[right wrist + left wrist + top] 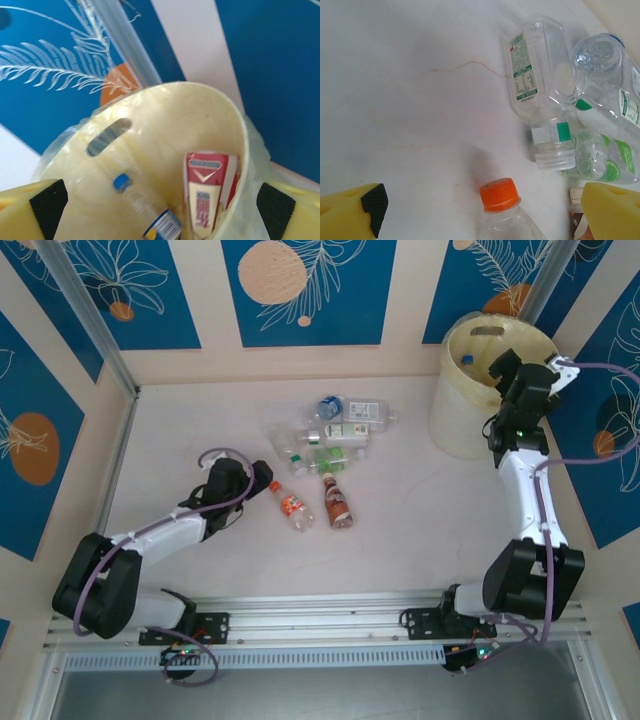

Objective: Put the plastic bottles in the bin

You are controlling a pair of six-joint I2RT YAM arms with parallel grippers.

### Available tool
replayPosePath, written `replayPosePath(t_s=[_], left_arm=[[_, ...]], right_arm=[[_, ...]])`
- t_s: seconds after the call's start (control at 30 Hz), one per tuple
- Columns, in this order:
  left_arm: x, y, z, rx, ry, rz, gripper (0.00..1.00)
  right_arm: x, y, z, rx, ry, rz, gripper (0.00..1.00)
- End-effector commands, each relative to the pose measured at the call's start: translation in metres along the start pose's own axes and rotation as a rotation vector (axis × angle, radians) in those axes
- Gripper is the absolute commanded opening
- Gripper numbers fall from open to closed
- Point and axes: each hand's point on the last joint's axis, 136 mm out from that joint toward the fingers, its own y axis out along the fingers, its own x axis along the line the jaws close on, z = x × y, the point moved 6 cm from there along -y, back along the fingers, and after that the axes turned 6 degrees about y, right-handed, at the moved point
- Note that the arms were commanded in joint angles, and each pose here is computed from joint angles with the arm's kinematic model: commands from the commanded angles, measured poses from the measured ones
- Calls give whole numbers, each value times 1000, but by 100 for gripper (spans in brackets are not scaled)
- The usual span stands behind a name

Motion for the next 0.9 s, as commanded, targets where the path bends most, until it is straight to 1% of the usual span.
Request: replayPosePath(t_s=[0.0,0.17,0.3,0.4,0.47,0.53,0.63,0.77,0.87], left_arm=[[4,0,0,52,-46,-79,100],[-6,-11,13,124,-13,-140,100],[-5,-31,34,196,8,-220,100],[-2,-41,51,246,-12,-229,100],[-2,-45,64,279,-36,-217,100],[-5,-47,77,309,-59,-202,100],[-14,-40,94,364,-59,-173,100],[-37,-30,96,403,21,-170,100],[-50,-23,98,414,52,-152,100]], right_arm=[[21,-25,6,76,32,-174,99],[39,-62,37,287,3,-368,100],[37,-89,64,439,0,-472,100],[33,-106,84,521,-2,-573,100],[32,-115,100,544,-5,-671,100],[31,-118,113,556,-7,-726,100],[32,-118,125,582,-17,-727,100],[38,-116,129,596,-42,-723,100],[38,-117,130,599,-67,-712,100]])
